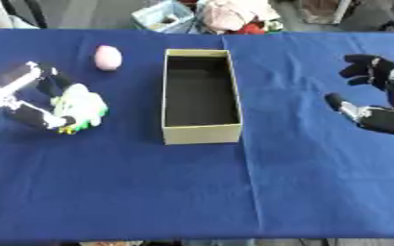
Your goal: Pick up objects on the table and place them in the box.
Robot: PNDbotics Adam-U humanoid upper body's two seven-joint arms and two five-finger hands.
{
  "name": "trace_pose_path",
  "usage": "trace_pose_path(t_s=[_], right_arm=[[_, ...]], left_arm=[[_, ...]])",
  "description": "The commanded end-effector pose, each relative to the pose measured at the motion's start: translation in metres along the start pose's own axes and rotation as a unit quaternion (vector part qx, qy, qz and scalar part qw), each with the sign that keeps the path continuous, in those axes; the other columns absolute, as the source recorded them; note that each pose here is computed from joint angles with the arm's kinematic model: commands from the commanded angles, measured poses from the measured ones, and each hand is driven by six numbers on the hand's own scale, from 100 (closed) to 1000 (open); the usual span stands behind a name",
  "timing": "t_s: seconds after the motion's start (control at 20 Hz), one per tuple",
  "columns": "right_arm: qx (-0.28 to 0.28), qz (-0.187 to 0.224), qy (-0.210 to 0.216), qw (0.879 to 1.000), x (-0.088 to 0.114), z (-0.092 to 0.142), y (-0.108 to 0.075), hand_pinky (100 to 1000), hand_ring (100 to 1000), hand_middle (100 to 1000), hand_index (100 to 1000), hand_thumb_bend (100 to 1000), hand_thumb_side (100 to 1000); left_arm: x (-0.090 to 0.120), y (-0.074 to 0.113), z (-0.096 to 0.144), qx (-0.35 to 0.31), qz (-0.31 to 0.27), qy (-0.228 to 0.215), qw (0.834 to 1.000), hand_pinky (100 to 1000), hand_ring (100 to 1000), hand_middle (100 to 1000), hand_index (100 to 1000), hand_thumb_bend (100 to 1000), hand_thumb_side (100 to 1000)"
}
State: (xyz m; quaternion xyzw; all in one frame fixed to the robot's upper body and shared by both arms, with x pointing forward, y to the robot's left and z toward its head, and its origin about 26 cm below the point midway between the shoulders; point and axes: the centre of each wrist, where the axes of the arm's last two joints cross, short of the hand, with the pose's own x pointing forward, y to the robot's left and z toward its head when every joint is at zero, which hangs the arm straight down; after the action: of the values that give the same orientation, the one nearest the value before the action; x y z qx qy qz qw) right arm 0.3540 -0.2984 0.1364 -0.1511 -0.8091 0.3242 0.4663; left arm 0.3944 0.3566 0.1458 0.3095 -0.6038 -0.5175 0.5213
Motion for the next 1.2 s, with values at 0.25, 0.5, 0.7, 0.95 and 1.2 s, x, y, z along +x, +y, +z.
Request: trace_pose_path(t_s=[0.25,0.5,0.7,0.95,1.2], right_arm=[[-0.004,0.006,-0.008,1.000,0.004,-0.002,-0.007,735,766,661,865,445,391],[-0.005,0.005,-0.009,1.000,0.003,-0.002,-0.007,735,767,661,865,442,393],[-0.006,0.005,-0.007,1.000,0.003,-0.002,-0.007,735,766,661,865,443,391],[-0.003,0.006,-0.008,1.000,0.003,-0.002,-0.006,735,766,661,865,443,390],[0.003,0.003,-0.013,1.000,0.005,-0.005,-0.004,736,767,661,865,444,392]], left_arm=[[-0.001,-0.008,-0.008,0.041,-0.013,0.002,0.999,566,412,441,578,367,100],[0.001,-0.006,-0.010,0.100,-0.011,0.003,0.995,505,295,304,456,278,100],[0.011,0.009,-0.009,0.169,0.003,-0.003,0.986,495,272,274,432,290,100],[0.036,0.043,-0.012,0.219,0.026,-0.041,0.975,493,274,276,435,286,100],[0.071,0.065,-0.031,0.214,0.013,-0.099,0.972,498,285,287,442,281,100]])
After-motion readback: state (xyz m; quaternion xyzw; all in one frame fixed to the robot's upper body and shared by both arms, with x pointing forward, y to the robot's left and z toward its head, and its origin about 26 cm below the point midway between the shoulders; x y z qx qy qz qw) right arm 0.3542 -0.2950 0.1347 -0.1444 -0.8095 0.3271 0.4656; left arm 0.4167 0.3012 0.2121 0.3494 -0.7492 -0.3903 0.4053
